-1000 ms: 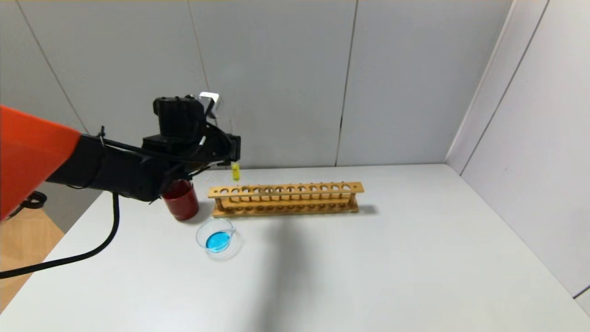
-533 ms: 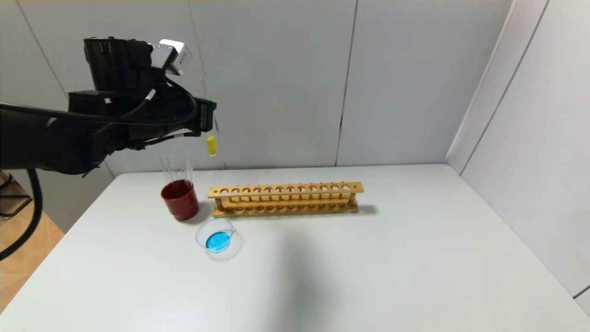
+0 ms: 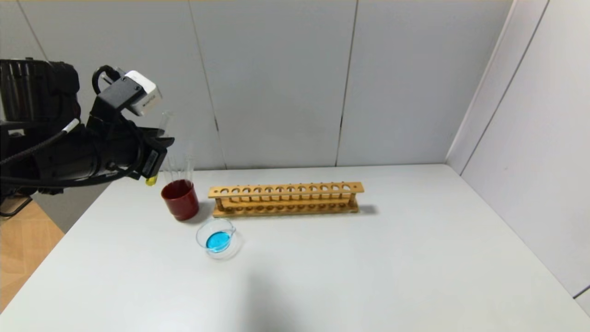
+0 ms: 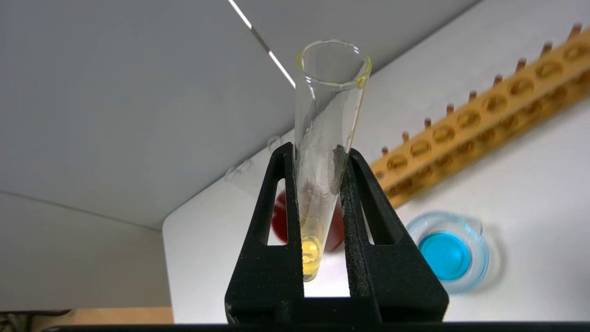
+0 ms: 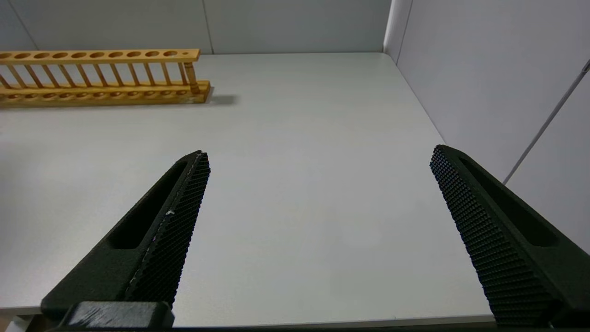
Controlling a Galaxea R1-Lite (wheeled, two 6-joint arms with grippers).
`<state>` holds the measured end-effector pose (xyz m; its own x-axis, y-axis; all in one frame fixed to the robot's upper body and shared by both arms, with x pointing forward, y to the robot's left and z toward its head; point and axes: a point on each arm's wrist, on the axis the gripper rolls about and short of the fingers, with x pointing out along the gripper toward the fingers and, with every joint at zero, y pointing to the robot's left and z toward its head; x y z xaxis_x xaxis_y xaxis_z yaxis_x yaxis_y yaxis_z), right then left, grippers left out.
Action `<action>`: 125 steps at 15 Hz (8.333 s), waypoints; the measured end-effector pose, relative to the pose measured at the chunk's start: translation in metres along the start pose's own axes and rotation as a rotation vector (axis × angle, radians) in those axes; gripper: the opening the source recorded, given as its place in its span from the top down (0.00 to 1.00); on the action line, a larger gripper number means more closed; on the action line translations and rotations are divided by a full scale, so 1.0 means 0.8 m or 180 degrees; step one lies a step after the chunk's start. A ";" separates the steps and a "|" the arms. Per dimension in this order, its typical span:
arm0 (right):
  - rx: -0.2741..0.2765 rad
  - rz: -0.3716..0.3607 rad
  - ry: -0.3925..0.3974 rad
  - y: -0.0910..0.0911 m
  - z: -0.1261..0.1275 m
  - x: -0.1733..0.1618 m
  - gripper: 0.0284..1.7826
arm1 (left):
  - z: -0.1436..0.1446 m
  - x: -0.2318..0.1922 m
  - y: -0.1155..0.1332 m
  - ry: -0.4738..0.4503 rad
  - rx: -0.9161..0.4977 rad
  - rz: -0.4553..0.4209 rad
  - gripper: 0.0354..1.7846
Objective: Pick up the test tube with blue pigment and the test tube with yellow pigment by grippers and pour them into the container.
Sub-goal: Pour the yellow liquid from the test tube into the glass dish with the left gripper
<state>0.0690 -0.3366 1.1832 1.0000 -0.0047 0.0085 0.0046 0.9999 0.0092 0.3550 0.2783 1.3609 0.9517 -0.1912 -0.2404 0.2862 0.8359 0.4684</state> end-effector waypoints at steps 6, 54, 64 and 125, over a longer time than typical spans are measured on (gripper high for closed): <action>0.0000 -0.0001 0.0000 0.000 0.000 0.000 0.02 | -0.049 -0.012 -0.026 0.0362 0.0647 -0.0254 0.85; 0.0000 0.0000 0.0000 0.000 0.000 0.000 0.02 | -0.115 0.098 -0.052 0.1452 0.3111 -0.1031 0.85; -0.0001 -0.0001 0.0000 0.000 0.000 0.000 0.02 | -0.116 0.111 -0.060 0.1523 0.3289 -0.1066 0.85; 0.0000 0.0000 0.0000 0.000 0.000 0.000 0.02 | -0.108 0.136 -0.093 0.1876 0.4143 -0.1204 0.85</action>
<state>0.0690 -0.3366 1.1832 1.0000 -0.0047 0.0085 0.0046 0.9999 0.0092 0.4279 0.2399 1.2266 0.7091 0.2105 -0.6730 0.7009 -0.3151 0.6399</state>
